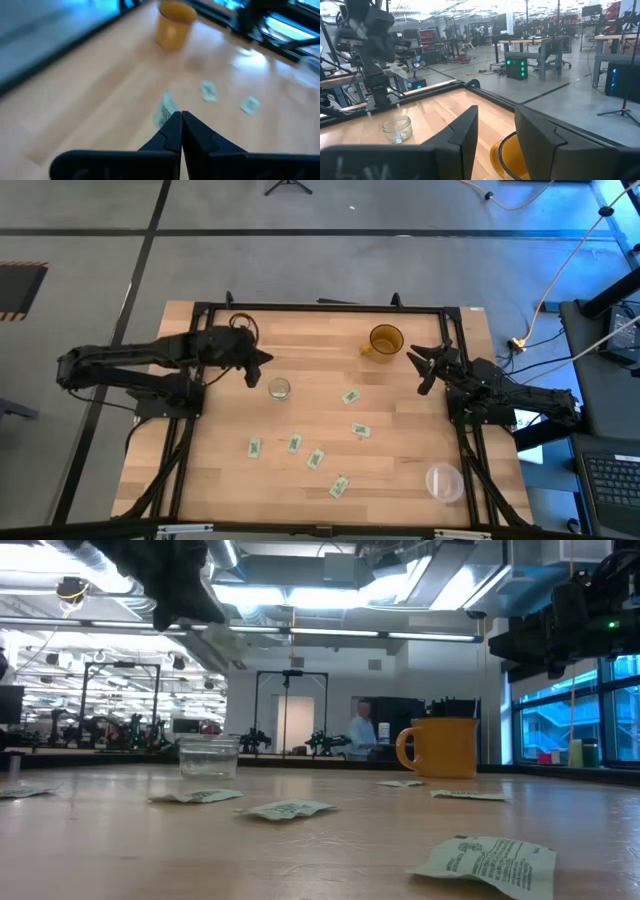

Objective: Pick and place Stevia / Truvia into bins
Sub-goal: Put the stevia packet into the transparent container

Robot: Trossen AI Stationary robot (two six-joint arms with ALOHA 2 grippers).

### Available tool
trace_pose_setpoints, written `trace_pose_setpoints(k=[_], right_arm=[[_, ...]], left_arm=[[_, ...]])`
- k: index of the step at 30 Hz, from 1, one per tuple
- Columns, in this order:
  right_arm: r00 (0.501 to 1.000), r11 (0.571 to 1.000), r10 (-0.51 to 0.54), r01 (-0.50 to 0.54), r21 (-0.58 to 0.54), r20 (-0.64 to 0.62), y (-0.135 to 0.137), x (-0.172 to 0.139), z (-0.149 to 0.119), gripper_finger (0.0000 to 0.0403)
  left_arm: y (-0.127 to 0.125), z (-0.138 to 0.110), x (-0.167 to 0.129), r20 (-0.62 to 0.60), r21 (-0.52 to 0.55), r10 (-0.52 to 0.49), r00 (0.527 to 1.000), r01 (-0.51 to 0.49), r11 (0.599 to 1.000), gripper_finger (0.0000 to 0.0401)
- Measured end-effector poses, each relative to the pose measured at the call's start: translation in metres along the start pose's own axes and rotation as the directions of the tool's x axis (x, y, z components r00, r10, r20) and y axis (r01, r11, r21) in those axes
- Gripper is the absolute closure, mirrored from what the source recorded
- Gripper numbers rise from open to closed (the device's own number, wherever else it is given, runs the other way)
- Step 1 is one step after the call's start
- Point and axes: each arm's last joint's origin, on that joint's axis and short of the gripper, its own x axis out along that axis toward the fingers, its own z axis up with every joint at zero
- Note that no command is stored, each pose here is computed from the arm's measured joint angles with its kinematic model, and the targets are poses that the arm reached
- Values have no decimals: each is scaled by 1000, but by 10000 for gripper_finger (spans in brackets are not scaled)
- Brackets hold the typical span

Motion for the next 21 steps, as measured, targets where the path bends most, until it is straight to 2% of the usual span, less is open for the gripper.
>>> trace_pose_setpoints(k=[4, 11, 17, 21], right_arm=[[1000, 1000, 0, 0, 3, 0, 0, 0, 0, 270], [1000, 1000, 0, 0, 4, 0, 0, 0, 0, 270], [1000, 1000, 0, 0, 4, 0, 0, 0, 0, 270], [1000, 1000, 0, 0, 4, 0, 0, 0, 0, 270]], left_arm=[[-13, 11, 2, -115, -2, -80, 990, 81, 997, 399], [-24, 11, 27, -331, -82, -133, 934, 113, 990, 399], [-22, -4, 58, -472, -101, -89, 877, 46, 994, 399], [-20, -10, 71, -525, -93, -58, 849, 10, 996, 399]])
